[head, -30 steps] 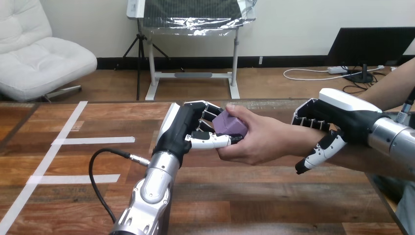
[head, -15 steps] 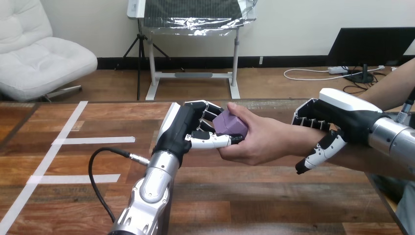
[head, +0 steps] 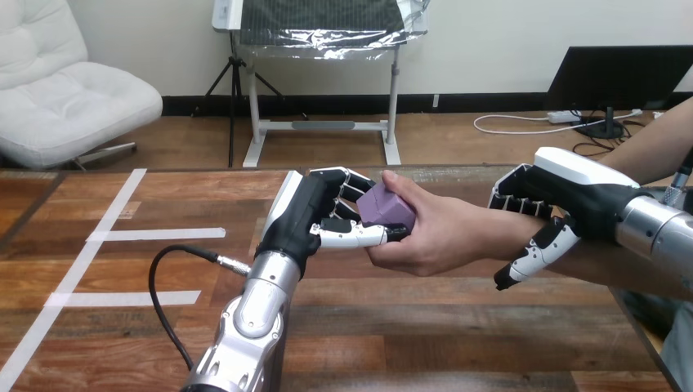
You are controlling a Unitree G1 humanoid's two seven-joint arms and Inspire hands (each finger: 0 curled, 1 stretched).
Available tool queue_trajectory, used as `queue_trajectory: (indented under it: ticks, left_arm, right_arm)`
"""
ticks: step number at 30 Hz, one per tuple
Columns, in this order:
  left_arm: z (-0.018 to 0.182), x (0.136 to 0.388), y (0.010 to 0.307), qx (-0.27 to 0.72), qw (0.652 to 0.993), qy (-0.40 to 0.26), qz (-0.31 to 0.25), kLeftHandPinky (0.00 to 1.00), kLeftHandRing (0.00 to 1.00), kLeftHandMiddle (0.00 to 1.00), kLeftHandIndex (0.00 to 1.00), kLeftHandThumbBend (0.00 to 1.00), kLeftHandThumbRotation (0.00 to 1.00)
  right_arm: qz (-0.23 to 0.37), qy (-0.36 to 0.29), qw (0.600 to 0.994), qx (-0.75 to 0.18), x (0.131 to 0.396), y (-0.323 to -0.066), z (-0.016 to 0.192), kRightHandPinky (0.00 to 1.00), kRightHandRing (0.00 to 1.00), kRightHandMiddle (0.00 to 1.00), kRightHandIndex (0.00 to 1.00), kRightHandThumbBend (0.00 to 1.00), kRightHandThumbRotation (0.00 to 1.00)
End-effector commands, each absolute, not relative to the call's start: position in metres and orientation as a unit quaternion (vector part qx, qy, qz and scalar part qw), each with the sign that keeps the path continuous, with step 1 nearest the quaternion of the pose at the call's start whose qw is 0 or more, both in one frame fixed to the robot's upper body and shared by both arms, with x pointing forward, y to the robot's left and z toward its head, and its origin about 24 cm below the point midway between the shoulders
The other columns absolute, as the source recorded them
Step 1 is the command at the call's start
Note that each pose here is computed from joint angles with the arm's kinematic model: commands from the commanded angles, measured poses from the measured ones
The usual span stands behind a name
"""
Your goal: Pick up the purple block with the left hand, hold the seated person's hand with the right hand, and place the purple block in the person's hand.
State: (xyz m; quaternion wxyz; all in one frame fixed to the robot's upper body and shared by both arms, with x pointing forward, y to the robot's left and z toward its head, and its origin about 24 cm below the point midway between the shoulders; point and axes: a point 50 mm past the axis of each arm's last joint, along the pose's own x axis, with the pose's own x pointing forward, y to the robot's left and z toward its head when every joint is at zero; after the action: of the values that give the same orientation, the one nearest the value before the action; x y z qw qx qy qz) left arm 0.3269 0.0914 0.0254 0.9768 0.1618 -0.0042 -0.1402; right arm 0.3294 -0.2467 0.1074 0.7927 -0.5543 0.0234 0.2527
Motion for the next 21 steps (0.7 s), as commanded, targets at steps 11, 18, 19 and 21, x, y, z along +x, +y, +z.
queue_trajectory:
  ticks: [11, 18, 19, 21]
  left_arm:
    - [0.0481, 0.3321, 0.0838, 0.157, 0.974, -0.062, -0.153, 0.33, 0.40, 0.44, 0.47, 0.60, 0.01]
    - [0.0466, 0.3311, 0.0861, 0.150, 0.976, -0.057, -0.150, 0.46, 0.52, 0.54, 0.56, 0.63, 0.36]
    - [0.0465, 0.3310, 0.0863, 0.149, 0.976, -0.057, -0.149, 0.47, 0.53, 0.56, 0.57, 0.64, 0.41]
    - [0.0459, 0.3308, 0.0871, 0.147, 0.976, -0.055, -0.147, 0.50, 0.56, 0.58, 0.60, 0.64, 0.49]
  right_arm:
    - [0.260, 0.003, 0.796, -0.547, 0.3308, -0.2400, 0.1136, 0.50, 0.56, 0.60, 0.63, 0.90, 0.12]
    - [0.262, 0.001, 0.793, -0.551, 0.3304, -0.2411, 0.1139, 0.53, 0.59, 0.64, 0.66, 0.91, 0.15]
    - [0.262, 0.001, 0.792, -0.551, 0.3304, -0.2411, 0.1139, 0.53, 0.59, 0.64, 0.67, 0.91, 0.15]
    - [0.262, -0.004, 0.791, -0.553, 0.3302, -0.2413, 0.1139, 0.53, 0.60, 0.64, 0.67, 0.91, 0.16]
